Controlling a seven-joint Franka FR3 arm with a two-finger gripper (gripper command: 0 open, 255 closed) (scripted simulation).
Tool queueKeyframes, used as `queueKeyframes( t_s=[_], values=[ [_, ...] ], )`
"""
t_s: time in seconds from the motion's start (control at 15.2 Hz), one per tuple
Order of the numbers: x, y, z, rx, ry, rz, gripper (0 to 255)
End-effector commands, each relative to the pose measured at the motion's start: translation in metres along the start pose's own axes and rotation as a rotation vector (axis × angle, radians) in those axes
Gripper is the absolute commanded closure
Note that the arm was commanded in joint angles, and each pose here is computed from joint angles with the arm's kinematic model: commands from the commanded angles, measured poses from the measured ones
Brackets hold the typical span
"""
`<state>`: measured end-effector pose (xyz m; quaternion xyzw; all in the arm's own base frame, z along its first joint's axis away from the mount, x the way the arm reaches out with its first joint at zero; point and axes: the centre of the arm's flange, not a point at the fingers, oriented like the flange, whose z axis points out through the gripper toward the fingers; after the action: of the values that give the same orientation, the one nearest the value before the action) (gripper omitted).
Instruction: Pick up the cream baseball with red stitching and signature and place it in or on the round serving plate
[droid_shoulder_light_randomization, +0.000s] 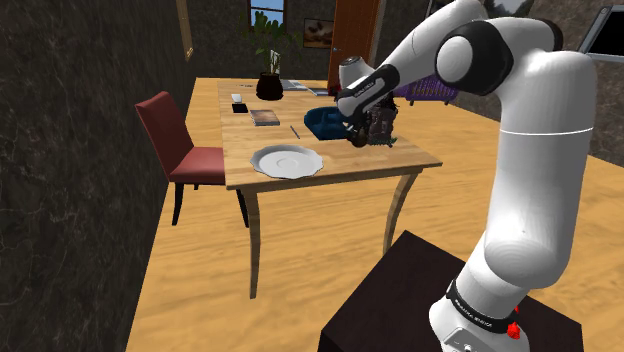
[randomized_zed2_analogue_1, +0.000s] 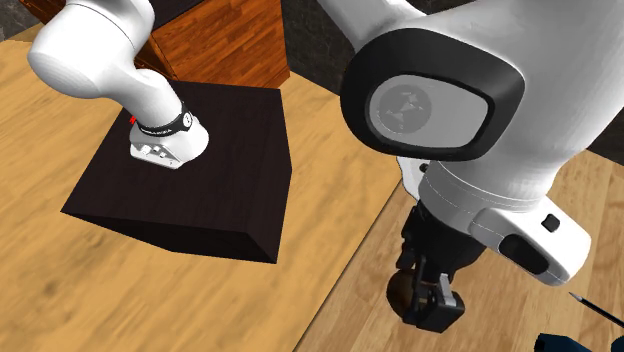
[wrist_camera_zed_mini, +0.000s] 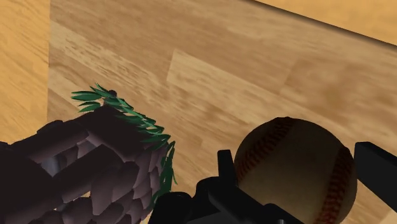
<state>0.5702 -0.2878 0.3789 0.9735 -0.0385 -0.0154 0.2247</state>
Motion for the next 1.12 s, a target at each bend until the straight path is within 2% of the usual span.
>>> queueKeyframes(
  t_s=[0.0,0.2,1.06],
  values=[
    [0.000,0.004,-0.009,0.000,0.000,0.000,255],
    [0.000,0.011,-0.023,0.000,0.000,0.000,255],
    [0.074,-0.126,-0.094,0.000,0.000,0.000,255]
  ],
)
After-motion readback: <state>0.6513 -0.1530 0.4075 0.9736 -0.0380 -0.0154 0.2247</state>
